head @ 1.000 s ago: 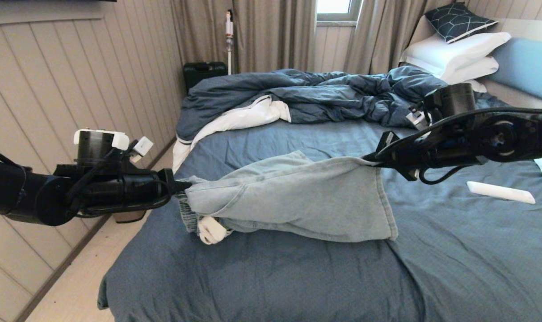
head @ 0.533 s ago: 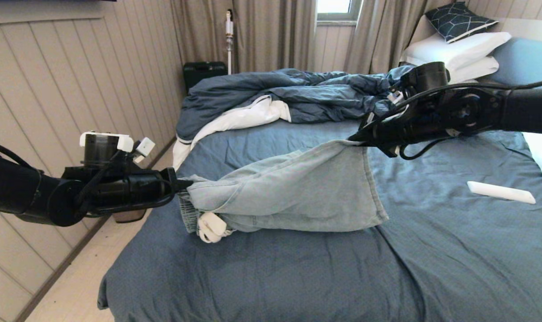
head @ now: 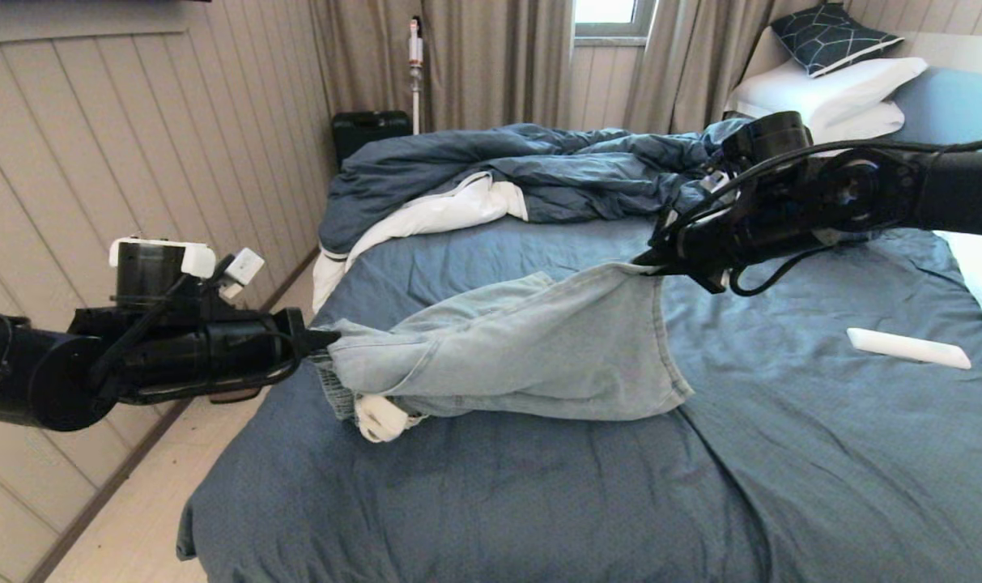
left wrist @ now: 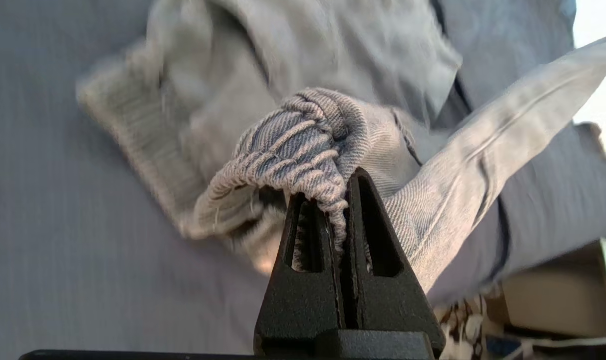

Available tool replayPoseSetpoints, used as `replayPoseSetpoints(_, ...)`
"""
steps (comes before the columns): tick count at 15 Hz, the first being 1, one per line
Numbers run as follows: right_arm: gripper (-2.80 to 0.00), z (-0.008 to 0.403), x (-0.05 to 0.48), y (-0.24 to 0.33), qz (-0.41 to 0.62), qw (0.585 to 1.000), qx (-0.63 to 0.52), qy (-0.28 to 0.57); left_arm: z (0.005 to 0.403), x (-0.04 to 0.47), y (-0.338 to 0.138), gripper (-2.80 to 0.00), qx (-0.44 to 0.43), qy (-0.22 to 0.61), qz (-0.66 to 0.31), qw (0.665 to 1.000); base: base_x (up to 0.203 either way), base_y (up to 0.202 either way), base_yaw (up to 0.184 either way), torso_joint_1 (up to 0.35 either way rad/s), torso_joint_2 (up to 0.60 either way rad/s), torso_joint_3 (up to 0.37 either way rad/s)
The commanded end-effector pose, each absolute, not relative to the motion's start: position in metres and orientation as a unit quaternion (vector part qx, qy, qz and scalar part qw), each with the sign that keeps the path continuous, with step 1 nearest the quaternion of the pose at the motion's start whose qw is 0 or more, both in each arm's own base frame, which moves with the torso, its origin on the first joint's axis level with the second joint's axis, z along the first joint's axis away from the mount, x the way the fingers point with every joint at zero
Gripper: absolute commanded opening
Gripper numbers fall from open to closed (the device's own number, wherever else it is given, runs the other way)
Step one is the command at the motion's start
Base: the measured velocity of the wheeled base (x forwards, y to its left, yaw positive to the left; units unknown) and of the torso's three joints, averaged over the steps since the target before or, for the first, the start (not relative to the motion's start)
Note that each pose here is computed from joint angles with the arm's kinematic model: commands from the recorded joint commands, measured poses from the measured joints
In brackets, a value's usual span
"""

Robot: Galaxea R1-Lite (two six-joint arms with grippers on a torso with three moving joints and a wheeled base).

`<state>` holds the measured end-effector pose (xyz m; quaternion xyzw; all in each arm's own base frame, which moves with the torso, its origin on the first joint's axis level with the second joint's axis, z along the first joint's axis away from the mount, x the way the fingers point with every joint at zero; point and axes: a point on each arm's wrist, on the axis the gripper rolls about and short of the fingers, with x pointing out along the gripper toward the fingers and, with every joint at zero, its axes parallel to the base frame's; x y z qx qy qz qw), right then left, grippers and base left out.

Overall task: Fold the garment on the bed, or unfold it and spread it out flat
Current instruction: Fold the blue shorts

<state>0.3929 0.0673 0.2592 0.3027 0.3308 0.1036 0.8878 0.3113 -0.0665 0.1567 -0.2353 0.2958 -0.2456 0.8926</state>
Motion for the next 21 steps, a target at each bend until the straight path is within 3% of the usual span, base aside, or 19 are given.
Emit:
replayPoseSetpoints(1,-2.8,0.277,0.361,0.063,0.108,0.888,0.306,0.325,0.157,0.291,-0.067,-2.8,-0.233,0.3,-0.252,0.89,0.0,0.0,0.0,0.0,0.0,0.0)
replayPoseSetpoints(12,-2.8,0.282,0.191,0.035,0.095,0.881,0.306,0.349,0.133,0.208,-0.072,-2.8,-0.222,0.36,-0.282,0.861,0.0,0.0,0.0,0.0,0.0,0.0)
replayPoseSetpoints(21,-2.8,0.264,0.104,0.022,0.095,0.879,0.303,0.356,0.124,0.181,-0.065,-2.8,-0.22,0.373,-0.279,0.857,0.0,0.0,0.0,0.0,0.0,0.0)
